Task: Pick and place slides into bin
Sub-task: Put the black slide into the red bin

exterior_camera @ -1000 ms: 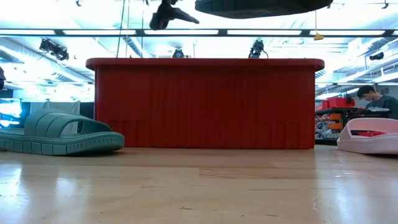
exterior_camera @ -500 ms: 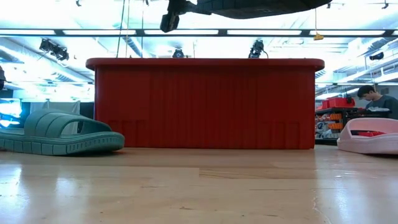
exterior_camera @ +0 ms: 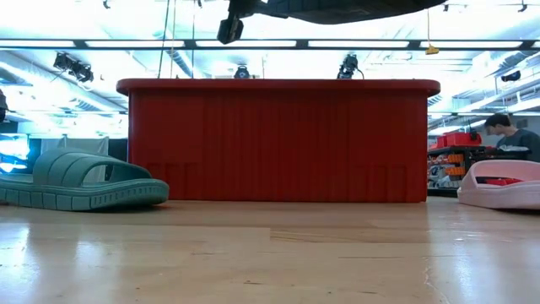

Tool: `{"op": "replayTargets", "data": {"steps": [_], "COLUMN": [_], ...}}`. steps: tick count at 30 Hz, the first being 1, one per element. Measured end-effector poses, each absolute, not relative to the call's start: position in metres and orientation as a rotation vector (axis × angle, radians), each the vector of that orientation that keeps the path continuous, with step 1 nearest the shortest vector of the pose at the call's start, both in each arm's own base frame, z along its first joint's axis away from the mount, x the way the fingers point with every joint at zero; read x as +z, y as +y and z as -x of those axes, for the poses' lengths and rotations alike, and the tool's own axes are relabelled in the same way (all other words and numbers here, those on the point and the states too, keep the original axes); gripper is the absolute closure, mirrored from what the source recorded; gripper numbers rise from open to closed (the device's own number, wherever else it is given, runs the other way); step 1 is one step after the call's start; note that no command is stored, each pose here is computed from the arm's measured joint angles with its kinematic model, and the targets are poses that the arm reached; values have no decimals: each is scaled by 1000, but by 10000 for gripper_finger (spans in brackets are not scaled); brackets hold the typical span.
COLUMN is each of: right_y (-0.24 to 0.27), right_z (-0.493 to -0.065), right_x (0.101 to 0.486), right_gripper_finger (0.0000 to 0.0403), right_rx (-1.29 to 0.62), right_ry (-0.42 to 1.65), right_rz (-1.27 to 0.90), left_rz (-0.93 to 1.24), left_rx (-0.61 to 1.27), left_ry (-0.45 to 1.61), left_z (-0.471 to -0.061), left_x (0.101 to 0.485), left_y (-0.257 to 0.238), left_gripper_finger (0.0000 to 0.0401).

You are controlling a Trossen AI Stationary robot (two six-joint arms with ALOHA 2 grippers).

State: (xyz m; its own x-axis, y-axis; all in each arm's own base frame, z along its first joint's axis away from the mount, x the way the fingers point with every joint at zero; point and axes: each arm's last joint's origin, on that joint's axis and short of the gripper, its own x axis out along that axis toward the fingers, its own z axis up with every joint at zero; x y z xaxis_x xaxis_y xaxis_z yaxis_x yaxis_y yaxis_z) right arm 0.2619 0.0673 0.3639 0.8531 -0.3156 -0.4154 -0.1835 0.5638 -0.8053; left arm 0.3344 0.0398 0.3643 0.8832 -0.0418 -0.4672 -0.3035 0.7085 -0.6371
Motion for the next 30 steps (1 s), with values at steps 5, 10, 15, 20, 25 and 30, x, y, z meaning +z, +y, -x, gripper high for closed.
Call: {"op": "replayTargets", "data": {"steps": [5, 10, 15, 20, 25, 30], "right_y": [75, 89, 97, 99, 91, 86], "right_z": [-258, -243, -218, -194, -178, -171], "right_x": [364, 368, 379, 394, 405, 410], "right_gripper_finger": [281, 260, 252, 253, 254, 254], "right_rx": [-152, -252, -413, -467, -480, -475], "right_ry": [561, 554, 501, 383, 304, 280], "right_rz": [919, 871, 794, 586, 394, 351], "left_rz": [790, 841, 832, 854, 836, 804], "left_rx": [160, 267, 373, 480, 619, 829], "left_ry": [468, 431, 387, 244, 26, -7], "left_z": [-335, -333, -331, -327, -315, -297], "left_x": [365, 365, 365, 372, 385, 378], "left_y": [41, 50, 67, 97, 139, 181], "left_gripper_finger": [359, 359, 359, 359, 359, 359]}}
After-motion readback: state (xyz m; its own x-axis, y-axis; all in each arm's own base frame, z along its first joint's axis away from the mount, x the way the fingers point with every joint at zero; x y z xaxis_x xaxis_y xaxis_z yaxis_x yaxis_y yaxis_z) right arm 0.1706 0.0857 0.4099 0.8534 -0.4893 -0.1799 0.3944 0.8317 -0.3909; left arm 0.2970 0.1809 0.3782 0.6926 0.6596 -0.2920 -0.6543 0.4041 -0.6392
